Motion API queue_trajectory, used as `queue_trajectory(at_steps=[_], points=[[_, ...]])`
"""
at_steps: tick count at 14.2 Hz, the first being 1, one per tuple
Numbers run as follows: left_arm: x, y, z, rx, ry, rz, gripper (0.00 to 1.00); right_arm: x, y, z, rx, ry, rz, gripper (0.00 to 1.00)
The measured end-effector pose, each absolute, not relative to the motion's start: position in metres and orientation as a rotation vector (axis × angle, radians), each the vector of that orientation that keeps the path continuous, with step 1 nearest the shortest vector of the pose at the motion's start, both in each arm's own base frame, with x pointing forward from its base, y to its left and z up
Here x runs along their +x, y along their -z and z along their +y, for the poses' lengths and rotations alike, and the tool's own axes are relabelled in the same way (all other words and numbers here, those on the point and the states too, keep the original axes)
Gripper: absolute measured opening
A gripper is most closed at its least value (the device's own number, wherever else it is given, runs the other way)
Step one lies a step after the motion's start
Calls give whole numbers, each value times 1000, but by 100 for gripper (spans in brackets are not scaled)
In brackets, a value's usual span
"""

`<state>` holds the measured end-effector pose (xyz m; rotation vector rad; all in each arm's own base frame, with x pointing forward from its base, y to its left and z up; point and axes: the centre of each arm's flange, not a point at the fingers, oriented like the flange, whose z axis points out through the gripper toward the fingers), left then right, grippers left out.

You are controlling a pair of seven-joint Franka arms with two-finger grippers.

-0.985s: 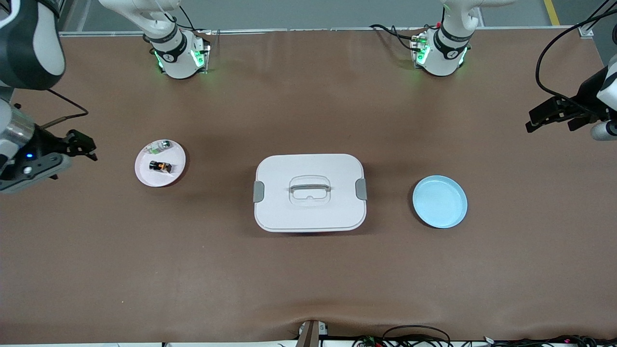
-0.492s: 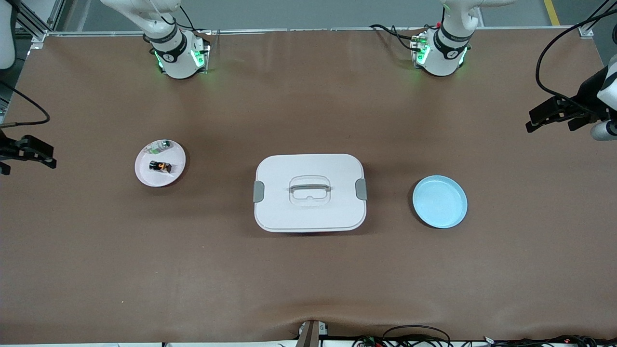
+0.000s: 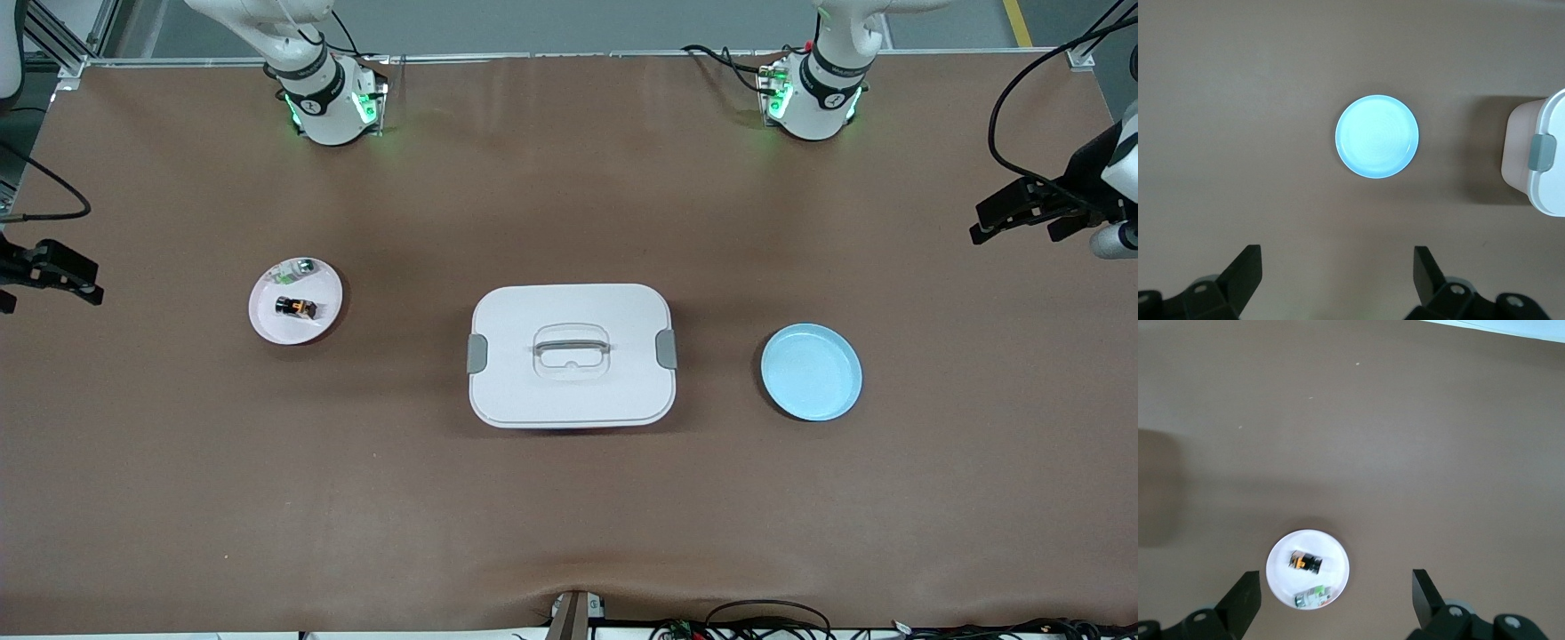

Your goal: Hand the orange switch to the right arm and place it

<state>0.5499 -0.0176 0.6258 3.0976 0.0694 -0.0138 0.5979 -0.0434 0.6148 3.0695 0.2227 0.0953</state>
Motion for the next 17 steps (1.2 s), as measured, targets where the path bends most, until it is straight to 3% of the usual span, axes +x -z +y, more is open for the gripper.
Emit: queue_trajectory(at_steps=[6, 17], points=[[550, -626, -18, 3098, 13, 67, 100, 588, -621, -33, 3076, -20, 239, 100], [550, -626, -19, 3098, 13, 66, 100, 565, -665, -4, 3078, -119, 124, 100]])
